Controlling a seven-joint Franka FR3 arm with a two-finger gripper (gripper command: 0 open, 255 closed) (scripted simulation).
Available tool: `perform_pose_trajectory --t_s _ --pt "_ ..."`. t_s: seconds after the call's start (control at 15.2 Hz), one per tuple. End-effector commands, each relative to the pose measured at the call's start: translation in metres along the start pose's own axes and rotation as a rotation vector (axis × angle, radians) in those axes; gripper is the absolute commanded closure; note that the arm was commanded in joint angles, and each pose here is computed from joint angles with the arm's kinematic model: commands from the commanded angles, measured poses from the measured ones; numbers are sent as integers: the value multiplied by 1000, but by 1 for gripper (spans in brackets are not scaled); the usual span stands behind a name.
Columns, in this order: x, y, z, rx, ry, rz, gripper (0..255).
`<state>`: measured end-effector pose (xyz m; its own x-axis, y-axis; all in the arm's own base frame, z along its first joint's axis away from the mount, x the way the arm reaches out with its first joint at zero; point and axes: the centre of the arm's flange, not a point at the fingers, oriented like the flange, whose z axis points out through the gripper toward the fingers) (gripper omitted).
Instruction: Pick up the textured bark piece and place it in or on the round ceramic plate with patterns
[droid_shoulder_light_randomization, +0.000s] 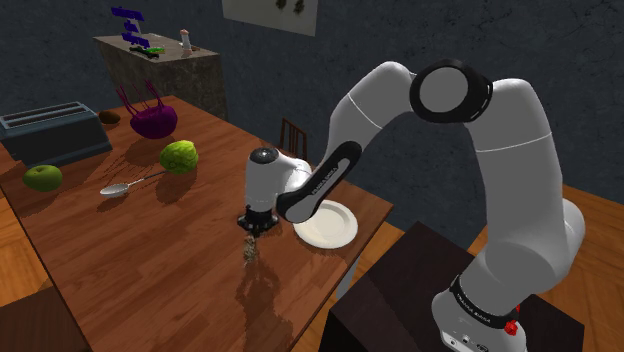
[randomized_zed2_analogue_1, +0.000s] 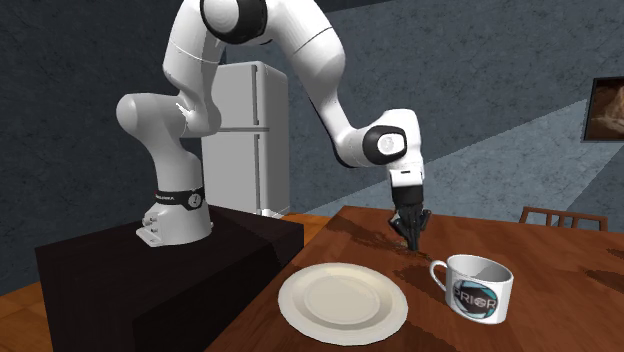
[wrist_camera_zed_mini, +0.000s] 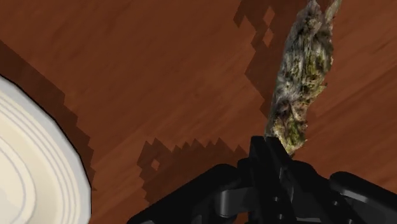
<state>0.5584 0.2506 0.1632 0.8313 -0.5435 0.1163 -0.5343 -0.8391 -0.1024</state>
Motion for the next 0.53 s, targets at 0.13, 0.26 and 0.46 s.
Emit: perform_pose_trajectory --t_s 0.13,0.26,0.46 --pt "0 0 -5 0 0 0 0" --pt "-11 -23 -2 -67 -77 102 0" --pt "-18 -42 6 -121 -139 186 0"
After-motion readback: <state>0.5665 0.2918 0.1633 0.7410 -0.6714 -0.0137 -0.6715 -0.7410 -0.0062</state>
